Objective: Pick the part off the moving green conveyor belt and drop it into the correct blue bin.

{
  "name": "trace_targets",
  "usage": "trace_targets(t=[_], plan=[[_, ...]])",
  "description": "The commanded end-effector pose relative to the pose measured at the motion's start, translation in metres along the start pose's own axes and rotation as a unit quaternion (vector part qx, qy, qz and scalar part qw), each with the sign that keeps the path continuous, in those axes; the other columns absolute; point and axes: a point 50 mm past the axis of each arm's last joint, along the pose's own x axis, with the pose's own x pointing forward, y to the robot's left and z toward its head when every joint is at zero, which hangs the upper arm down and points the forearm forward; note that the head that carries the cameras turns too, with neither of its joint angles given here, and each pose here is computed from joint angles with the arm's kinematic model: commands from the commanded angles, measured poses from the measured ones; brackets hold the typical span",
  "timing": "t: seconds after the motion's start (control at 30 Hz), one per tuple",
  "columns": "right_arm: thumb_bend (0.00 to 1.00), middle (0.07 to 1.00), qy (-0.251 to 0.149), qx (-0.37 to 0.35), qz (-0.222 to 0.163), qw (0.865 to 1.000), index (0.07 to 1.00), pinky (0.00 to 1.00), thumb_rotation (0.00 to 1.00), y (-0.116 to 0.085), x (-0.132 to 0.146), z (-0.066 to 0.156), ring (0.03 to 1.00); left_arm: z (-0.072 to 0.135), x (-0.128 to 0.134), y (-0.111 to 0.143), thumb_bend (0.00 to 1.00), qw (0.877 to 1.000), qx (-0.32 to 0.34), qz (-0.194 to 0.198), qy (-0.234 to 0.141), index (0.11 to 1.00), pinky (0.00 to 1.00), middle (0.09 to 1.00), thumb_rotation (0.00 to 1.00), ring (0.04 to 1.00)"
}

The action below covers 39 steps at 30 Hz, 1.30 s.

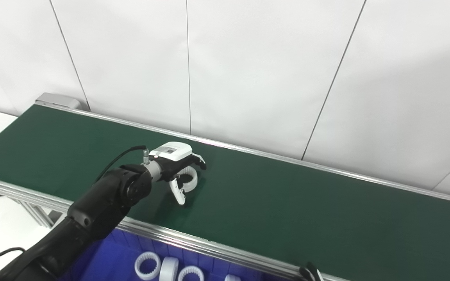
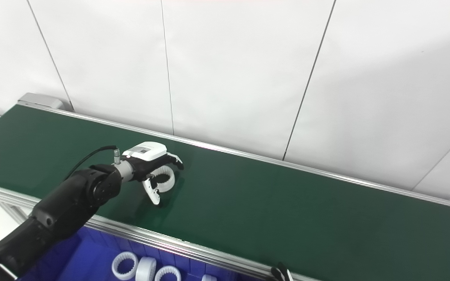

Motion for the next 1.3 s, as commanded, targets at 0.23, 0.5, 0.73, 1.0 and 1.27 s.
trace_targets(t=[0.23, 0.5, 0.73, 1.0, 1.27], plan=[[0.34, 0.907, -0.043, 0.006, -0.002, 0.999, 0.954, 0.79, 0.79, 0.002, 0.002, 0.014, 0.862, -0.004, 0.002, 0.005, 0.85, 0.999, 0.024, 0.042, -0.019, 0.721, 0.72, 0.797, 0.00, 0.754], [0.34, 0.902, -0.045, 0.004, 0.000, 0.999, 0.955, 0.78, 0.80, 0.002, 0.002, 0.014, 0.858, -0.004, 0.007, -0.004, 0.51, 0.995, 0.024, 0.084, -0.046, 0.533, 0.52, 0.471, 0.00, 0.426], [0.36, 0.901, -0.046, 0.002, 0.003, 0.999, 0.955, 0.78, 0.80, 0.000, 0.001, 0.014, 0.858, -0.003, 0.008, -0.005, 0.50, 0.995, 0.018, 0.087, -0.050, 0.529, 0.51, 0.459, 0.00, 0.416], [0.35, 0.902, -0.045, 0.003, 0.000, 0.999, 0.952, 0.78, 0.79, 0.000, 0.002, 0.014, 0.857, -0.002, 0.007, -0.003, 0.50, 0.995, 0.008, 0.083, -0.049, 0.523, 0.55, 0.445, 0.00, 0.455], [0.36, 0.902, -0.045, 0.006, -0.001, 0.999, 0.952, 0.78, 0.79, 0.001, 0.001, 0.014, 0.858, 0.000, 0.005, -0.002, 0.50, 0.995, -0.010, 0.084, -0.054, 0.524, 0.61, 0.449, 0.00, 0.460]])
